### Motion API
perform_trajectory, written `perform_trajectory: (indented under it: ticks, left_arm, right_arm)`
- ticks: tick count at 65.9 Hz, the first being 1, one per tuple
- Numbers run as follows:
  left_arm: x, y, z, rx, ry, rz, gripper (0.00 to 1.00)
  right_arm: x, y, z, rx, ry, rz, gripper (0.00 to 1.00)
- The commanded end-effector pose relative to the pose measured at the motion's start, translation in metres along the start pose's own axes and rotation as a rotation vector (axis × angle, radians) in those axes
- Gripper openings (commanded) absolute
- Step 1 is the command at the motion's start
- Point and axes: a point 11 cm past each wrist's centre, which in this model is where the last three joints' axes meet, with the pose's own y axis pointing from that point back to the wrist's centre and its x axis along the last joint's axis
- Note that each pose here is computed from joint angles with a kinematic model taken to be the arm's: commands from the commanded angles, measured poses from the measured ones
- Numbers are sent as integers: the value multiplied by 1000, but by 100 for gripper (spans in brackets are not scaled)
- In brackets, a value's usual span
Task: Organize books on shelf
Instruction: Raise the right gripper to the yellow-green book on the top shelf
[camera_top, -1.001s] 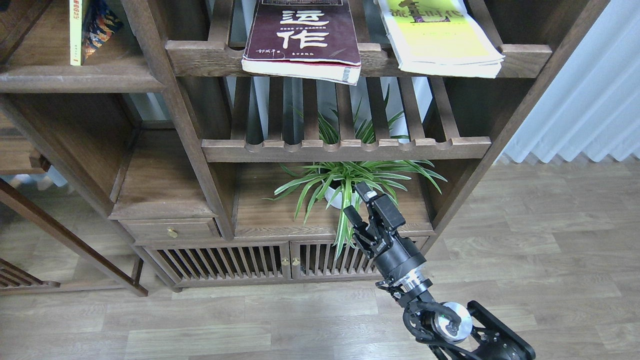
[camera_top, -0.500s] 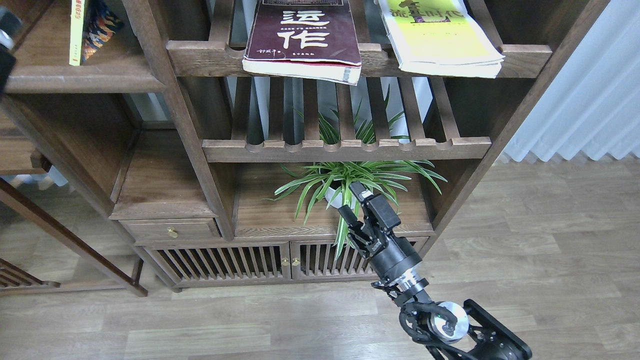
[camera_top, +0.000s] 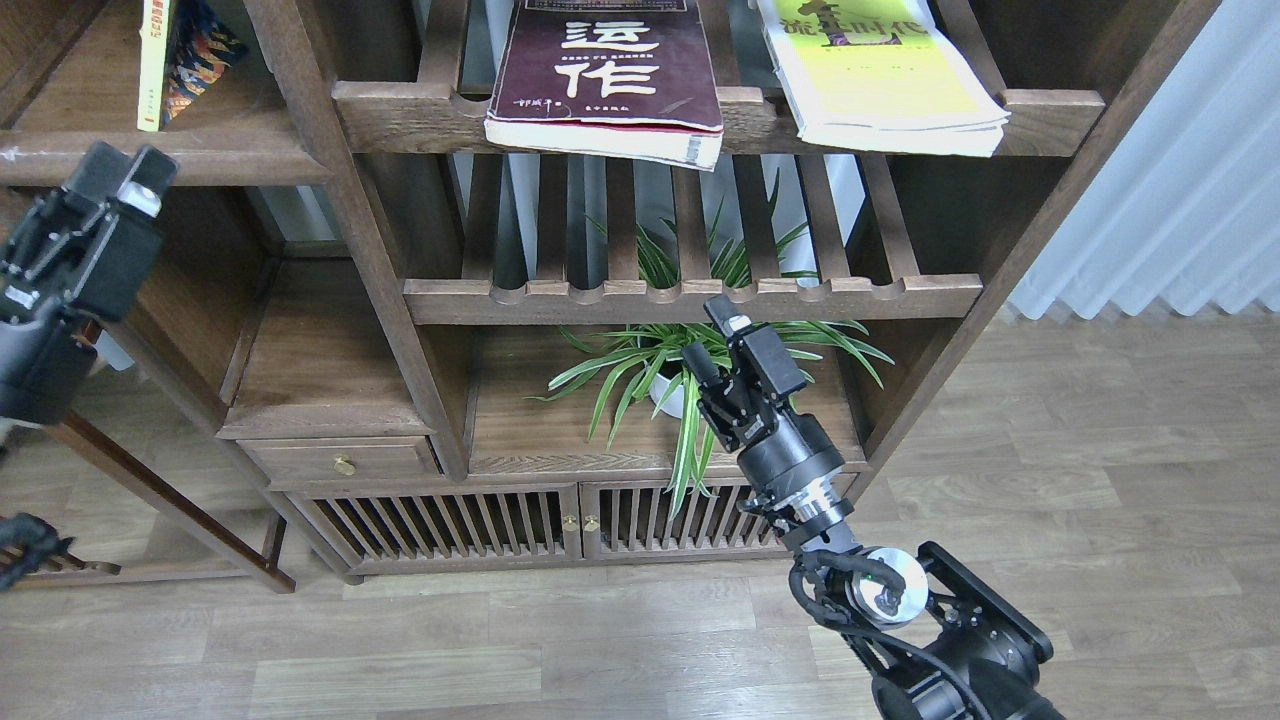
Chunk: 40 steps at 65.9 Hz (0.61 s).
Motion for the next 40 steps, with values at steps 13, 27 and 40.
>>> perform_trajectory:
  ticks: [13,27,40]
  left_arm:
    - [1,25,-51,62,126,79,85]
    - [-5,20,-60,72,155,70,85]
    - [-4,19,-58,67,152,72,86]
  right_arm:
    - [-8,26,-62,1,167,48,94]
    - [-44,33,-108,38,269,2,93]
    - [-76,24,-132,100,299,-80,93]
